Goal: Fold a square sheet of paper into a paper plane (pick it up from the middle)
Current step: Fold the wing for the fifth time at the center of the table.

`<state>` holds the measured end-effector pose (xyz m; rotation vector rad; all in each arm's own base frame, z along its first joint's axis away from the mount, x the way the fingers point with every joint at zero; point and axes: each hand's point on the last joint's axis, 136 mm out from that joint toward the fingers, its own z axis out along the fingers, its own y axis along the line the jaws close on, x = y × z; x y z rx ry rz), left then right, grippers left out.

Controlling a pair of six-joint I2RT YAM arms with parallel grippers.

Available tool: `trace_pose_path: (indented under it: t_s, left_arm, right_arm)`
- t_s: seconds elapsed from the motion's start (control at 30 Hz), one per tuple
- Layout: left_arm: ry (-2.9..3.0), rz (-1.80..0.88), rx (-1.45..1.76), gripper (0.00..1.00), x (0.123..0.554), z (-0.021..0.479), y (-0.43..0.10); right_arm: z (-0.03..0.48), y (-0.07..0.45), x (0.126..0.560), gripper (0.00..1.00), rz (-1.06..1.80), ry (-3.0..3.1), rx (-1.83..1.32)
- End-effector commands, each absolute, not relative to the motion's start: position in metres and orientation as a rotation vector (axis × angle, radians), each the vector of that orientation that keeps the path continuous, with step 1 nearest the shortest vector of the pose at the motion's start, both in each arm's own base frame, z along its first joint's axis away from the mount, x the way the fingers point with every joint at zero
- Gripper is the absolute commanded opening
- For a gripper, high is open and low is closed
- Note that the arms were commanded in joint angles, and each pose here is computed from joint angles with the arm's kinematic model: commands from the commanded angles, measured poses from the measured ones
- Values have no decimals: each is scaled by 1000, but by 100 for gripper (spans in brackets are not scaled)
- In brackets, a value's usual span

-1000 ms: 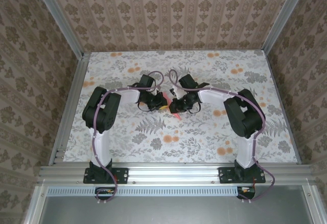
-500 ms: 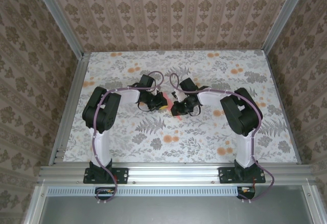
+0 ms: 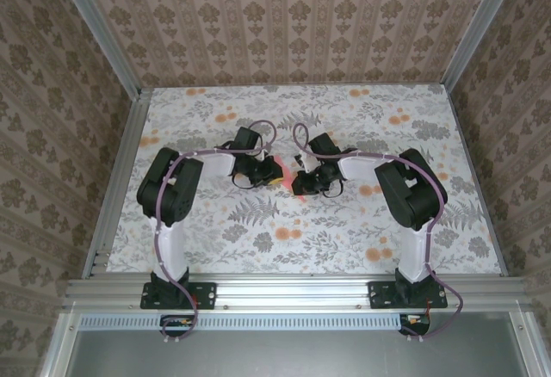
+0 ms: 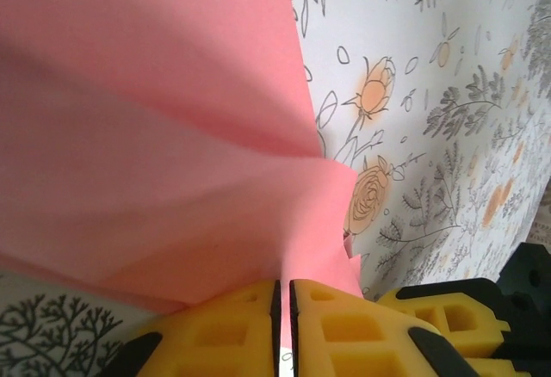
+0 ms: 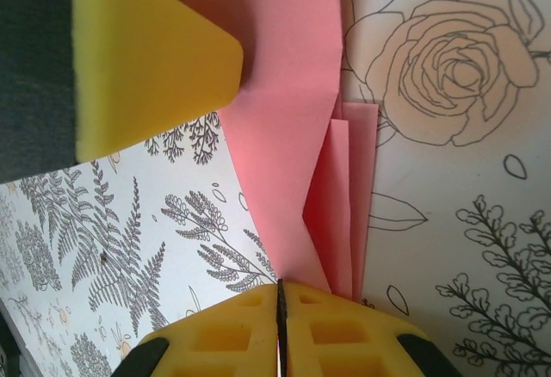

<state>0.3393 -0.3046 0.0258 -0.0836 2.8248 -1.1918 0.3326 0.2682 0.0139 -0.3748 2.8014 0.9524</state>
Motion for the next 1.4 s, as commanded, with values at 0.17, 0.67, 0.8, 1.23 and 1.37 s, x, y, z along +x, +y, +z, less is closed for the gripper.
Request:
trace_pose_path:
  t_s: [0.17, 0.67, 0.8, 1.23, 1.37]
  left_arm:
    - [2713, -1306, -57, 15, 333, 53, -321]
    - [2738, -1298, -34, 13, 313, 49, -335]
    - [2778, -1287, -55, 13, 308, 38, -335]
    - [2857, -1161, -197, 10, 313, 4, -313]
    - [2852, -1119, -221, 10, 322, 3, -302]
  right_arm:
    - [-4, 247, 311, 7, 866, 2940, -276]
    - [-7, 246, 313, 4, 856, 2944, -254]
    - [-6, 247, 313, 4, 862, 2944, -250]
    - [-4, 248, 311, 3, 874, 2947, -258]
    - [-10, 241, 308, 3, 817, 2973, -271]
